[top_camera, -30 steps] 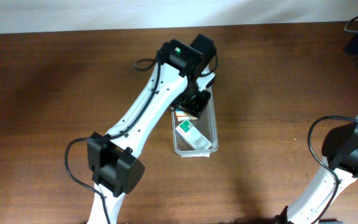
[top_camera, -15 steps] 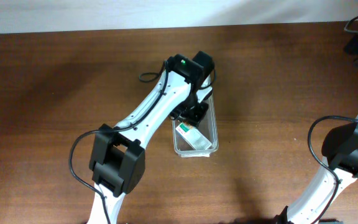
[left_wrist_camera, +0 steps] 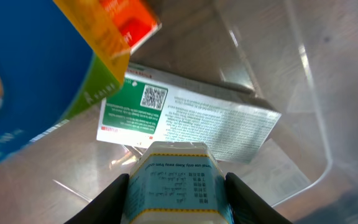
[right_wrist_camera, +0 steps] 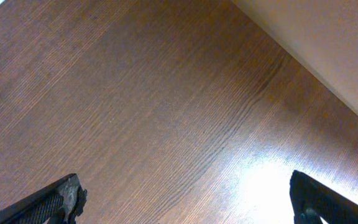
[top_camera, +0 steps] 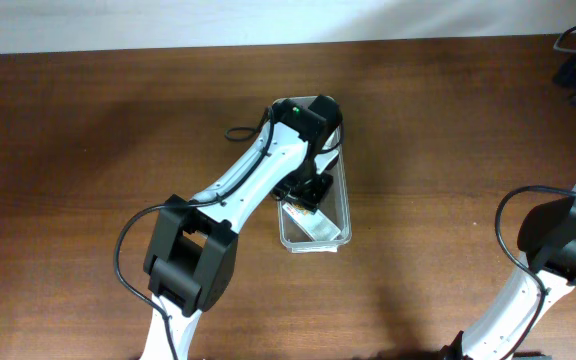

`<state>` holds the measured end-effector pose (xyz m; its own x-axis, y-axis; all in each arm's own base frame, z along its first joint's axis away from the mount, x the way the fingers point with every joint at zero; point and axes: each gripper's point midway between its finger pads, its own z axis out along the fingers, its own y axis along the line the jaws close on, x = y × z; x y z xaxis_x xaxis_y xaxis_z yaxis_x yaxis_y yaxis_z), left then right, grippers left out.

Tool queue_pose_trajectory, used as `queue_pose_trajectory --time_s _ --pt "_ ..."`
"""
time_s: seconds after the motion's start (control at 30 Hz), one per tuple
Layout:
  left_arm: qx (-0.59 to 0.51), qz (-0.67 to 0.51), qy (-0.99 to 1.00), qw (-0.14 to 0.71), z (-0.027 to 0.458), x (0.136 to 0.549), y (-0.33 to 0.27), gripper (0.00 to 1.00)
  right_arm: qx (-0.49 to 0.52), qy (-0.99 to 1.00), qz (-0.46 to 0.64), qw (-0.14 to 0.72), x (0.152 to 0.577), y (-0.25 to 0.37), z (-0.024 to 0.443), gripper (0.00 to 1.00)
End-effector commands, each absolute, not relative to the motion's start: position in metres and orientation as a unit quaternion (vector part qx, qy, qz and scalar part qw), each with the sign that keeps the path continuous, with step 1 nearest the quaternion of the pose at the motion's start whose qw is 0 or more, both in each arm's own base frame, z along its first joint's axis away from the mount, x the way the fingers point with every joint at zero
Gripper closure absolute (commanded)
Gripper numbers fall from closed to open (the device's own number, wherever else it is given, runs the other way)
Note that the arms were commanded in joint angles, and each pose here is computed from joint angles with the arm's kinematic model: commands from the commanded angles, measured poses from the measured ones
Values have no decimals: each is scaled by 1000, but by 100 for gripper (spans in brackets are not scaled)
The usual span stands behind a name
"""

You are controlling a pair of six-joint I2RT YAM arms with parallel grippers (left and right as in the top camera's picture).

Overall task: Pack container
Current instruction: 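Carry the jar over the container and lower it in, then press the jar down into the container's front section with the left gripper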

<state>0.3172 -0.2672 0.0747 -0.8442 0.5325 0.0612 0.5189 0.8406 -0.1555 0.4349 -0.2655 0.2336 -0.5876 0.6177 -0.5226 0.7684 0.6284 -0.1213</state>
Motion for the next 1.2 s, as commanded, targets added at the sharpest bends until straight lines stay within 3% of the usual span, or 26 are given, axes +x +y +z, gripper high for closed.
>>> queue_pose_trajectory --time_s 0.0,1.17 --pt "-276 79 -957 45 84 312 -271 56 398 874 -180 214 432 -270 229 2" --pt "-277 83 -957 34 84 316 -275 56 398 874 -180 214 432 -270 229 2"
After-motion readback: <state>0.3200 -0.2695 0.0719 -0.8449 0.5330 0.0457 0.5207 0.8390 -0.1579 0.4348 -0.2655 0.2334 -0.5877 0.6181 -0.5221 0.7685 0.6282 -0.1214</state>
